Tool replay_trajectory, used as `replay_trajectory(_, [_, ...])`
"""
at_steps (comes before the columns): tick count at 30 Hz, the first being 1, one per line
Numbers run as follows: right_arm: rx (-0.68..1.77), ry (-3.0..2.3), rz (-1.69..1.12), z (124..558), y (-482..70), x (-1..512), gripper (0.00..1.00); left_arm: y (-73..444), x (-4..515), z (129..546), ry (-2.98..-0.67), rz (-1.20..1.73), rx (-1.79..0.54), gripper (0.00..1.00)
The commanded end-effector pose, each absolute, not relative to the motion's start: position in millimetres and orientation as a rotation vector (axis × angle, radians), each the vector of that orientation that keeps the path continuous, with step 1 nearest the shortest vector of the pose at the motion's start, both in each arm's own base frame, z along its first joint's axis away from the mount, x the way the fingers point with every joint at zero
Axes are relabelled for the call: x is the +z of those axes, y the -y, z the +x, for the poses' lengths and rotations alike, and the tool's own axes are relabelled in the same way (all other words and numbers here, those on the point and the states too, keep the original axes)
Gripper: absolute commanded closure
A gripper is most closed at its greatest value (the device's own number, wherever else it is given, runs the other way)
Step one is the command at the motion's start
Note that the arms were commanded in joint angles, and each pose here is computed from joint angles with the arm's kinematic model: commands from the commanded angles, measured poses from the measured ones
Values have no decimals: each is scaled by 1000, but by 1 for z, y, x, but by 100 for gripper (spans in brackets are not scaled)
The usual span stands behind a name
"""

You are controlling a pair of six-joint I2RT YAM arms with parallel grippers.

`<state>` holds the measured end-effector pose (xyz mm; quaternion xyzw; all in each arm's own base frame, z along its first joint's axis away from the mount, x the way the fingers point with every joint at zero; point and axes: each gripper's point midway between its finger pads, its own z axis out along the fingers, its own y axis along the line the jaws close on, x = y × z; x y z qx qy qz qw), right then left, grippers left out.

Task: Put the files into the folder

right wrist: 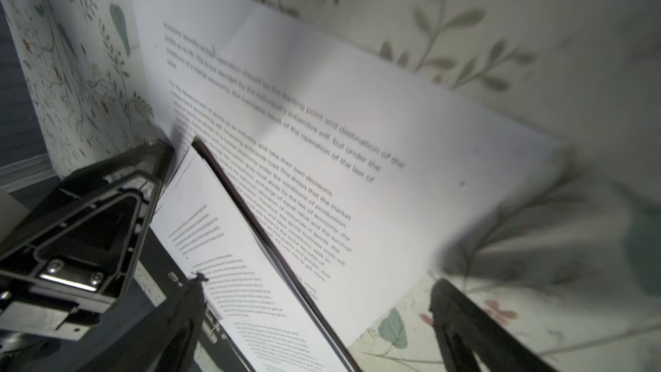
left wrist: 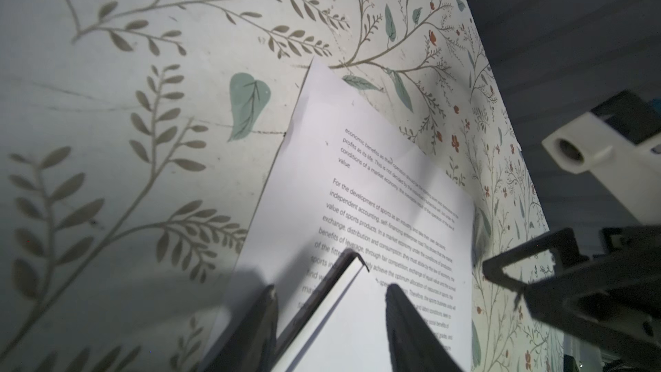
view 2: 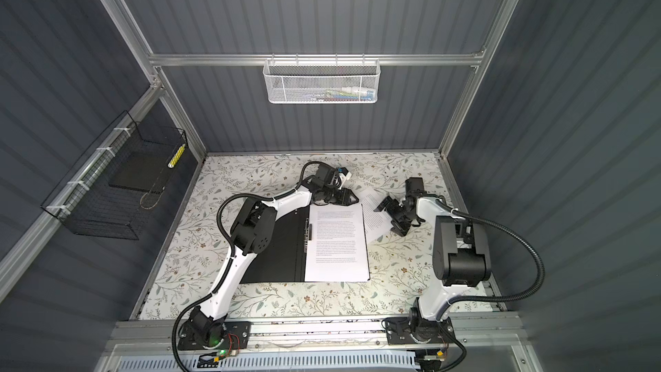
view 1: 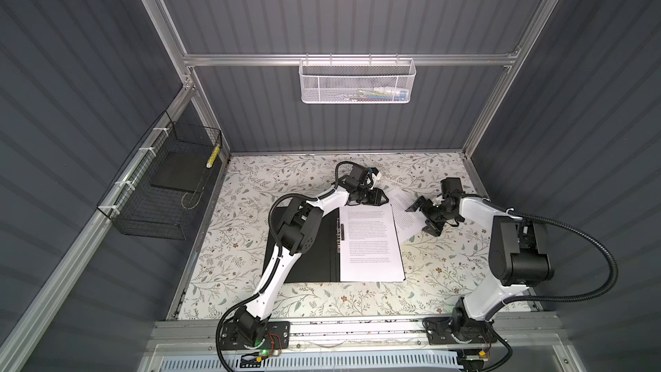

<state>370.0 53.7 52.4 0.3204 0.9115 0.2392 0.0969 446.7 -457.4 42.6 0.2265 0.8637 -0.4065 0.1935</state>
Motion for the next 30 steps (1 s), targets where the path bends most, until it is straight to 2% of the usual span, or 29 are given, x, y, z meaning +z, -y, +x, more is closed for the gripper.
replay_trajectory(1, [455,-2739,965,373,-26,52,1,428,-22,418,-2679,585,-1046,49])
replay_trajectory(14, [307,-2762,1037,391,-8,33,1,426,-21,420,-2674,582,-1055,49])
replay_trajectory(30, [490,-2844,980,389,-49,15,1,424,-18,424,-2668,558,-1073,49])
